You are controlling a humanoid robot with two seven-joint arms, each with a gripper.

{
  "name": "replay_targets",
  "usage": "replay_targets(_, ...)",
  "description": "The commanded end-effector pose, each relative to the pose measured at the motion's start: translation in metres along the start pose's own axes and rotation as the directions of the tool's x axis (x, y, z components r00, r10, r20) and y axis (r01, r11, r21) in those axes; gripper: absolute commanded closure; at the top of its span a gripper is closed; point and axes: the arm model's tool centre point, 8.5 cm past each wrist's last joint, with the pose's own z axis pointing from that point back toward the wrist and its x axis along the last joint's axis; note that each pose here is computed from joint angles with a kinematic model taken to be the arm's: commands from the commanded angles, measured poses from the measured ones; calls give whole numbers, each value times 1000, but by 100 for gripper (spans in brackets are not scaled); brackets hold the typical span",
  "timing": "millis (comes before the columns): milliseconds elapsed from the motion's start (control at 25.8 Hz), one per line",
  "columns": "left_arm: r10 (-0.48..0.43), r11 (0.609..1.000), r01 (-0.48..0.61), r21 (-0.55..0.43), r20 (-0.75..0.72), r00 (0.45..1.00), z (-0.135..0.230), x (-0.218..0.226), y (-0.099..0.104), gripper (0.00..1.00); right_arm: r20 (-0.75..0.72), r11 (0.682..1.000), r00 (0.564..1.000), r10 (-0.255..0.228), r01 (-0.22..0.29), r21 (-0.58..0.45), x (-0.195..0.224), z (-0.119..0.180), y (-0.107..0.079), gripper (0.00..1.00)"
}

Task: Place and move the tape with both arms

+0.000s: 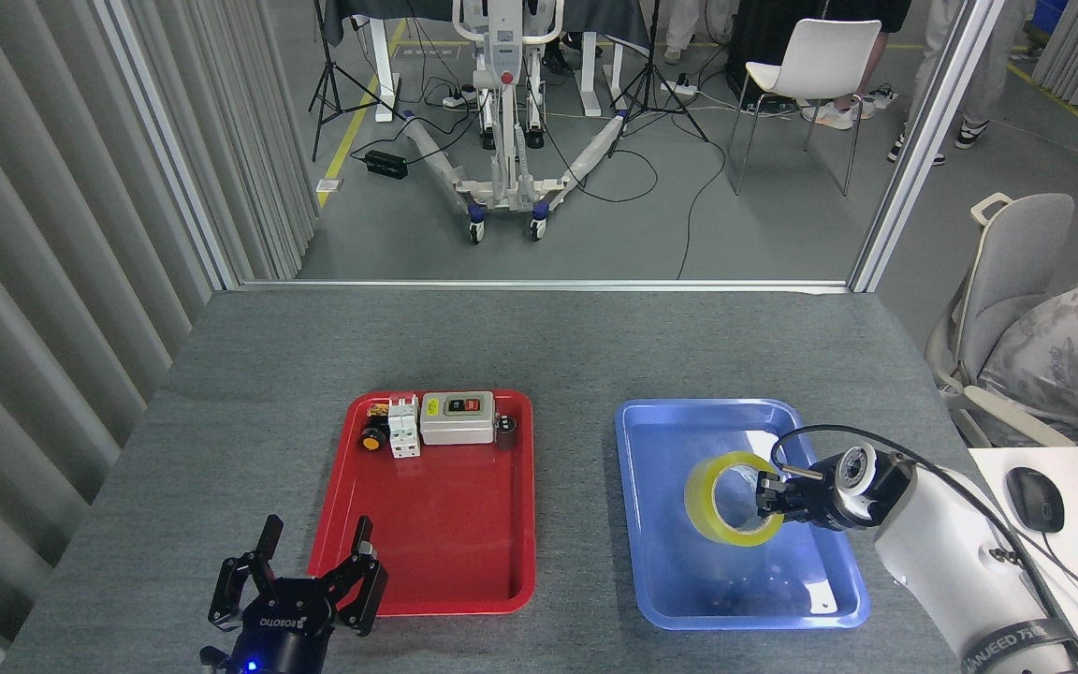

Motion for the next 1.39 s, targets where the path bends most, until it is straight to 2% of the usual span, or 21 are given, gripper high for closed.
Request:
replay_targets(0,0,1000,0,7,3,1000,-2,1,2,1,0,1000,1000,-3,3,20,2,-6,6,92)
replay_targets(155,0,1000,0,13,6,1000,-7,2,3,1,0,1000,1000,1,-1,-3,3,-6,3,80)
replay_targets(426,6,1000,-6,5,25,1000,-5,10,0,1,1,1000,1000,8,-8,-20,5,-7,3,66)
replay_targets(658,1,1000,-1,6,25,1000,-5,9,1,1,4,999,1000,12,-12,-36,6,-7,1,59)
replay_targets(852,3,1000,-3,6,26,1000,-7,10,3,1,6,999,1000,13,-13,-43,6,-6,0,58)
replay_targets(968,3,1000,-3,-4,26,1000,-6,10,2,1,16,998,1000,25,-24,-50,8,-5,-1,52)
replay_targets(1123,0,1000,0,-6,26,1000,-8,8,2,1,35,994,998,45,-41,-101,8,-1,-7,35)
replay_targets(1200,-3,1000,3,-8,27,1000,-8,8,1,1,42,989,998,55,-49,-142,11,1,-12,20)
replay_targets(1239,-6,1000,6,-10,28,1000,-7,7,1,1,53,982,996,68,-57,-182,16,4,-16,4)
replay_targets(1277,-10,1000,10,-12,28,1000,-6,5,1,1,68,971,994,80,-62,-232,21,7,-20,0)
replay_targets(1355,-13,1000,13,-12,29,999,-6,5,1,1,108,940,991,78,-37,-339,20,18,-28,0)
